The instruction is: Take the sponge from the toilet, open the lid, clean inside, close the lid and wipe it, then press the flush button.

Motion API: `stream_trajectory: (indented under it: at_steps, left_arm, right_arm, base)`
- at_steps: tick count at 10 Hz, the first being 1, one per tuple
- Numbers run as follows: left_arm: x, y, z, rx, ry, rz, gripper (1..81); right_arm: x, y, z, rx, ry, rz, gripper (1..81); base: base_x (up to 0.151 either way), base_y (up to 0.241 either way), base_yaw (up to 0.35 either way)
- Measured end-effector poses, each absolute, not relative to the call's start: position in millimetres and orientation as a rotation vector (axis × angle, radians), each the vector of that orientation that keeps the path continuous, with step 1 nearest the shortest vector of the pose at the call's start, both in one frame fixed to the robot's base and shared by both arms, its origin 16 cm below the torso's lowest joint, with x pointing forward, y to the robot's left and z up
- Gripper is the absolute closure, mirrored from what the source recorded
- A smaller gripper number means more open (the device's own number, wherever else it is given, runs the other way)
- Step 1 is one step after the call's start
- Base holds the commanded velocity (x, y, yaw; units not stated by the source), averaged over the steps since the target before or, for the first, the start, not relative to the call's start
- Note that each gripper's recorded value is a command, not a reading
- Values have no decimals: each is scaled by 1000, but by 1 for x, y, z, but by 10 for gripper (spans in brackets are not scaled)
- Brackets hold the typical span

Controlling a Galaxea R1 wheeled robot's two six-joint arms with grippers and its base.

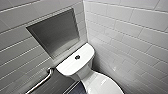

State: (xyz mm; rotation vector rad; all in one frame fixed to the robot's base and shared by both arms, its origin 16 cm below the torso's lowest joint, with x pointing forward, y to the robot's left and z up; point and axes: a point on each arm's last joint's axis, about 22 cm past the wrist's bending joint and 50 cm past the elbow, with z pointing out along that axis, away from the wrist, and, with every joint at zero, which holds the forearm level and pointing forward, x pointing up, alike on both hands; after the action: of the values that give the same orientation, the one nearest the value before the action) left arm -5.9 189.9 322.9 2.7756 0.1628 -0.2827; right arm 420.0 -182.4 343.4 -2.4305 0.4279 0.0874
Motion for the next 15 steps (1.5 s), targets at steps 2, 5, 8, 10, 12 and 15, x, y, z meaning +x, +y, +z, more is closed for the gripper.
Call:
stream_trajectory:
  at_steps: [2, 5, 8, 10, 12, 15]
  left_arm:
    - [-6, 190, 323, 2776, 163, -280, 10]
    - [-6, 190, 323, 2776, 163, -280, 10]
    - [-5, 190, 323, 2776, 163, -279, 10]
    - [-6, 190, 323, 2776, 163, -280, 10]
    - [-6, 190, 323, 2776, 167, -280, 10]
    - [-3, 189, 322, 2775, 188, -279, 10]
  right_arm:
    - [400, -208, 363, -2417, 465, 106, 811]
    - [399, -221, 396, -2374, 487, 93, 811]
    - [462, -168, 418, -2286, 417, 31, 811]
    - [530, -122, 435, -2241, 326, -33, 811]
    - [547, -68, 436, -2229, 238, 14, 811]
    - [557, -64, 411, -2316, 186, 62, 811]
  base:
    - [0, 0, 0]
    - [0, 0, 0]
    - [0, 0, 0]
    - [0, 0, 0]
    - [0, 0, 0]
    - [0, 0, 0]
